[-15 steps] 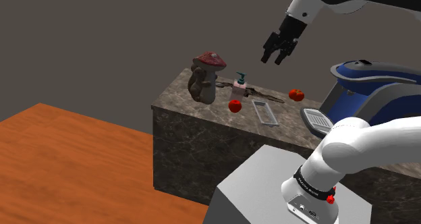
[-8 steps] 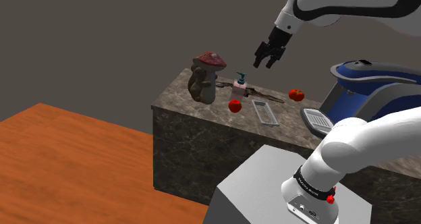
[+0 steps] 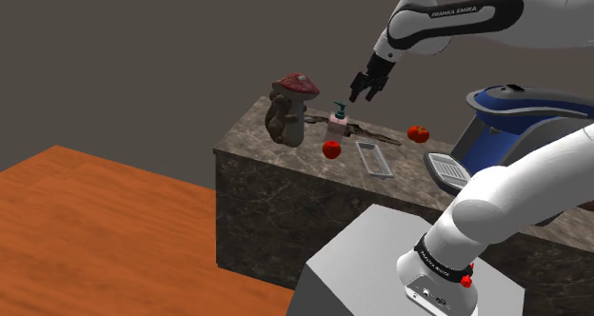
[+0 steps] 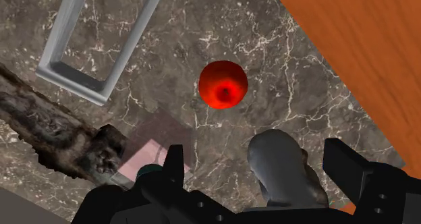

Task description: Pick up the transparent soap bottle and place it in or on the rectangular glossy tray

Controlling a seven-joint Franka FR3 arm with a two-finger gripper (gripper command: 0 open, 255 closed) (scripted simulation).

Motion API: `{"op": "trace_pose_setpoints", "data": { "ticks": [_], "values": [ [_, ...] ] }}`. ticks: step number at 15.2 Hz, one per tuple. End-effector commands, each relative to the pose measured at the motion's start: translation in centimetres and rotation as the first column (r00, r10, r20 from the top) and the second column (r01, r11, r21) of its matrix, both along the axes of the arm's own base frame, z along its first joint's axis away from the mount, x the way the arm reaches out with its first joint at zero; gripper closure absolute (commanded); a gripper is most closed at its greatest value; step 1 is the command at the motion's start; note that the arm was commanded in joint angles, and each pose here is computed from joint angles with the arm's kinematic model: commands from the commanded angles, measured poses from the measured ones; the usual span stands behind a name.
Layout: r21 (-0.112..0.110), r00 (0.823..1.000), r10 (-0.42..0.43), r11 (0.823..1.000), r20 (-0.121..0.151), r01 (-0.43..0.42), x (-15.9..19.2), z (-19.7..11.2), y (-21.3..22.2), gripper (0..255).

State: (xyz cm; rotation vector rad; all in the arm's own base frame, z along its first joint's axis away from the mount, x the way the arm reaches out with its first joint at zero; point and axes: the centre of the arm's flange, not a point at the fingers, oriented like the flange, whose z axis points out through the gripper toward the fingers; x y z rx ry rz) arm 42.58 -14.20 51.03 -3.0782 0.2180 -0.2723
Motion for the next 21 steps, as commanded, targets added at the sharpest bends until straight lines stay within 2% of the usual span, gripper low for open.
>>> {"op": "trace_pose_setpoints", "data": {
  "ticks": [1,13,21],
  "values": [
    [-0.013,1.0,0.005,1.0,0.006,-0.005,1.6,-1.0,-1.3,0],
    [-0.085,0.999,0.031,0.996,0.032,-0.028,10.6,-7.9,-10.4,0],
    [-0.085,0.999,0.031,0.996,0.032,-0.028,11.5,-11.8,-10.6,0]
  ]
}}
